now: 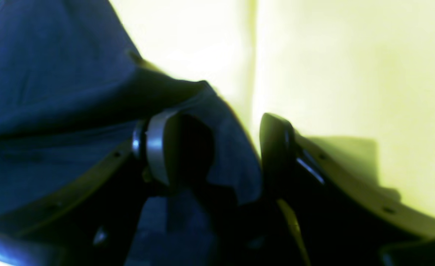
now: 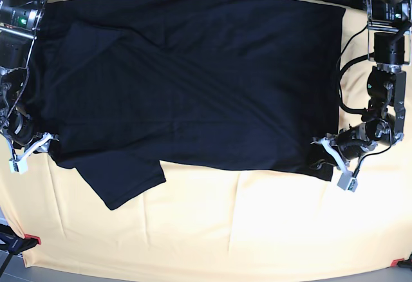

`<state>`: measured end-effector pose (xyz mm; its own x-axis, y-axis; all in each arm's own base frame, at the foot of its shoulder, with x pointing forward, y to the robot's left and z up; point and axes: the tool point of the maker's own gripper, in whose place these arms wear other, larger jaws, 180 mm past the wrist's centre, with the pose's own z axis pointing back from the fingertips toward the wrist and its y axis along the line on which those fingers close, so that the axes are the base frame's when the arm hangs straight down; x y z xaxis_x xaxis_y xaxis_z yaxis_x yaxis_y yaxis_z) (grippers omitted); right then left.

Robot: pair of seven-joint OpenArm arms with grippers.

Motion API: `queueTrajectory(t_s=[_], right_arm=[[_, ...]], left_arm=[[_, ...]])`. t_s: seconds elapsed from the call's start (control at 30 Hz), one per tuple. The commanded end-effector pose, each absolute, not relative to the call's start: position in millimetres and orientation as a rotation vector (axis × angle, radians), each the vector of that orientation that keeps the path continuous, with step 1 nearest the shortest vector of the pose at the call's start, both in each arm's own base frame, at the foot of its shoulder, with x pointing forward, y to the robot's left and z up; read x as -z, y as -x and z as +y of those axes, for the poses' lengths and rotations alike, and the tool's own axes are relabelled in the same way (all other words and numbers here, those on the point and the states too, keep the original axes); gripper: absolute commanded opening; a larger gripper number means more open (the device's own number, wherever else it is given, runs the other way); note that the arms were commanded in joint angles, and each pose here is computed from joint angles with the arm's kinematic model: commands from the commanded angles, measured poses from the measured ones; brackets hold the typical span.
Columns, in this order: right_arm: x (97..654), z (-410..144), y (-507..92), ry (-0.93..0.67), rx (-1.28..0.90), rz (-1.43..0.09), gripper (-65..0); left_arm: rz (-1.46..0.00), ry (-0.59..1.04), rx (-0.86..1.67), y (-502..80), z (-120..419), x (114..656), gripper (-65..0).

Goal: Fold the T-shirt properly
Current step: 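Grasp the hem corners with both grippers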

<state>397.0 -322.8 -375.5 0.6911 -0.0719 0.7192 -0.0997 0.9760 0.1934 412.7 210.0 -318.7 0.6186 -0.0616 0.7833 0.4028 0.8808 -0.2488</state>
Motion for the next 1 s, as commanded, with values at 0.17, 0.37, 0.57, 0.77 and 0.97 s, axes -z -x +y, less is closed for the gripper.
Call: queueTrajectory(t_s=[0.17,0.37,0.57,0.77,0.97], right_arm=[[348.5,-321.7,-409.9,-0.269,-0.045,-0.893,-31.3],[343.6,-325.0,-412.3,-0.263,-0.045,-0.909,-65.0],[341.1,-321.9,-411.5,-0.275,-0.078,-0.914,-65.0],[316.3,-317.8,-410.8,-0.331,-0.091,-0.922,-65.0],[299.3,-314.2,-387.6,-0.302,-0.196,-0.915,-65.0]], left_arm=[[-0.934,0.431,0.277,-423.8,215.0,295.5,-65.0],[-0.936,0.437,0.294,-422.9,213.0,294.8,-65.0],[-0.938,0.446,0.316,-421.6,210.2,294.0,-65.0],[-0.972,0.576,0.465,-408.2,187.7,278.5,-65.0],[-0.949,0.642,0.520,-395.7,185.3,271.6,-65.0]])
